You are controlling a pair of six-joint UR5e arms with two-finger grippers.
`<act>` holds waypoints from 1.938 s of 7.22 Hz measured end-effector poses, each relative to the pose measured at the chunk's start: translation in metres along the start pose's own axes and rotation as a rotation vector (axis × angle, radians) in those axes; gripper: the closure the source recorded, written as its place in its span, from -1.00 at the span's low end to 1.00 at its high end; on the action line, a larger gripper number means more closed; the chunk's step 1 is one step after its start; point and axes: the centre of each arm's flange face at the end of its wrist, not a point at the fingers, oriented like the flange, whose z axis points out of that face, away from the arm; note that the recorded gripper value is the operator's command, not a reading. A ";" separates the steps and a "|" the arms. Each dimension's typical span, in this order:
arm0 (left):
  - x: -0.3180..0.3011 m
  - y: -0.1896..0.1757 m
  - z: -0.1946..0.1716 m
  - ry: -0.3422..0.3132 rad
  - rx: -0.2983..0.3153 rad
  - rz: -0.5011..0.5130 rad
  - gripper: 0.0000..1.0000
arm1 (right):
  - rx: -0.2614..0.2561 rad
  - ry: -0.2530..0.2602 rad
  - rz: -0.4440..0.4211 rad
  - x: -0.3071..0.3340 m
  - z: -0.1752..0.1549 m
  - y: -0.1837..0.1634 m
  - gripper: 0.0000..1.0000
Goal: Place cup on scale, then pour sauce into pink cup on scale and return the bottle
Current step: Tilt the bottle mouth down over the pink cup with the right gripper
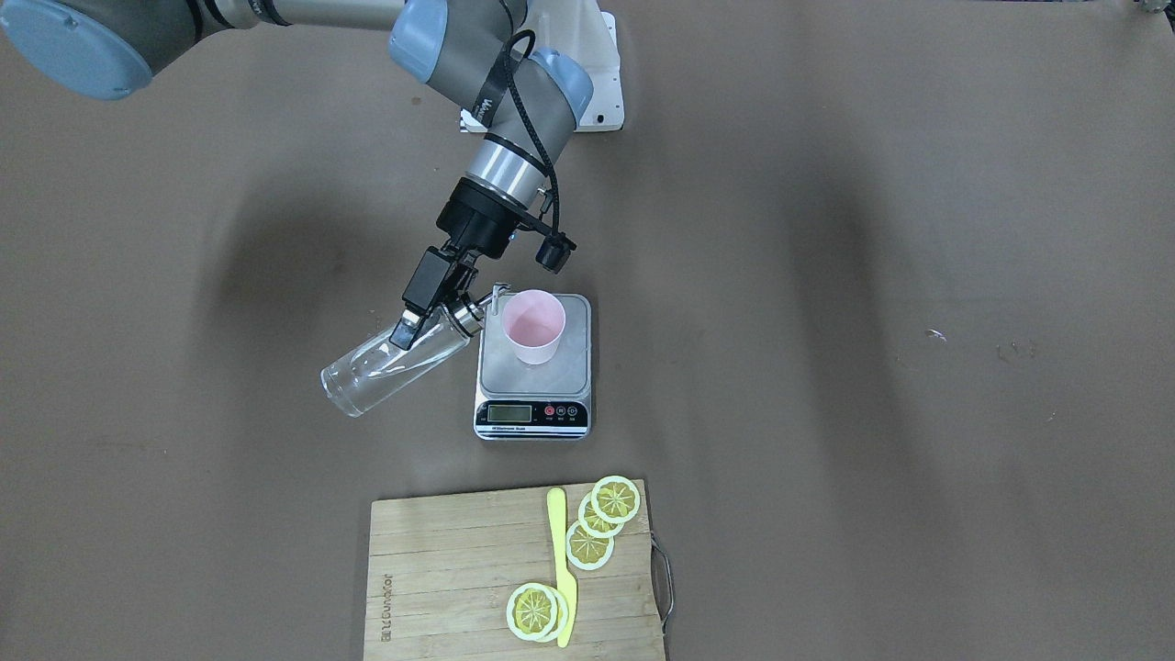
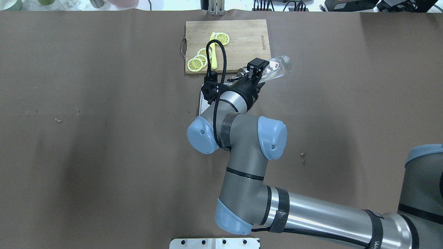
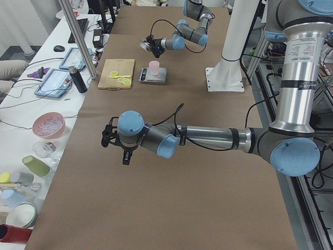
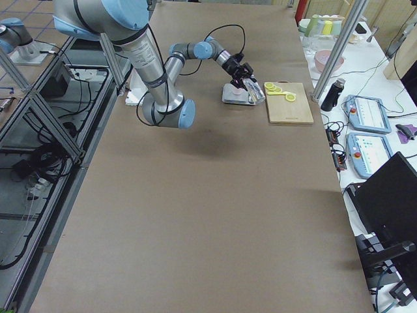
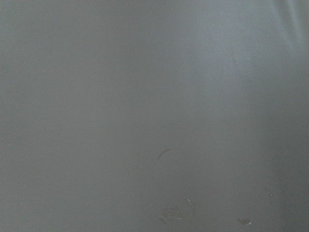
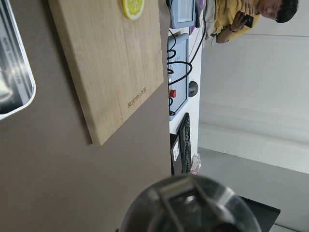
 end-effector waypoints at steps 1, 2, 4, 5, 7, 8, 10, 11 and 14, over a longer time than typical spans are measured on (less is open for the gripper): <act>-0.001 0.001 0.001 -0.001 -0.002 -0.003 -0.94 | 0.000 0.014 -0.007 -0.004 0.000 0.000 1.00; -0.002 0.002 0.001 -0.001 -0.003 -0.005 -0.94 | 0.001 0.028 -0.012 -0.007 0.001 0.000 1.00; -0.003 0.002 0.001 0.000 -0.004 -0.008 -0.94 | -0.005 0.062 -0.030 -0.009 0.003 0.000 1.00; -0.003 0.003 0.002 0.000 -0.005 -0.010 -0.94 | -0.009 0.076 -0.036 -0.008 0.004 0.001 1.00; -0.004 0.003 0.002 0.001 -0.007 -0.014 -0.94 | -0.013 0.107 -0.047 -0.009 0.007 0.001 1.00; -0.005 0.003 0.003 0.001 -0.008 -0.016 -0.94 | -0.018 0.120 -0.054 -0.010 0.010 0.002 1.00; -0.007 0.004 0.004 0.000 -0.011 -0.021 -0.94 | -0.026 0.148 -0.071 -0.015 0.016 0.002 1.00; -0.009 0.004 0.005 0.000 -0.013 -0.024 -0.94 | -0.028 0.158 -0.076 -0.016 0.018 0.002 1.00; -0.011 0.004 0.007 0.000 -0.016 -0.031 -0.94 | -0.027 0.171 -0.086 -0.020 0.019 0.003 1.00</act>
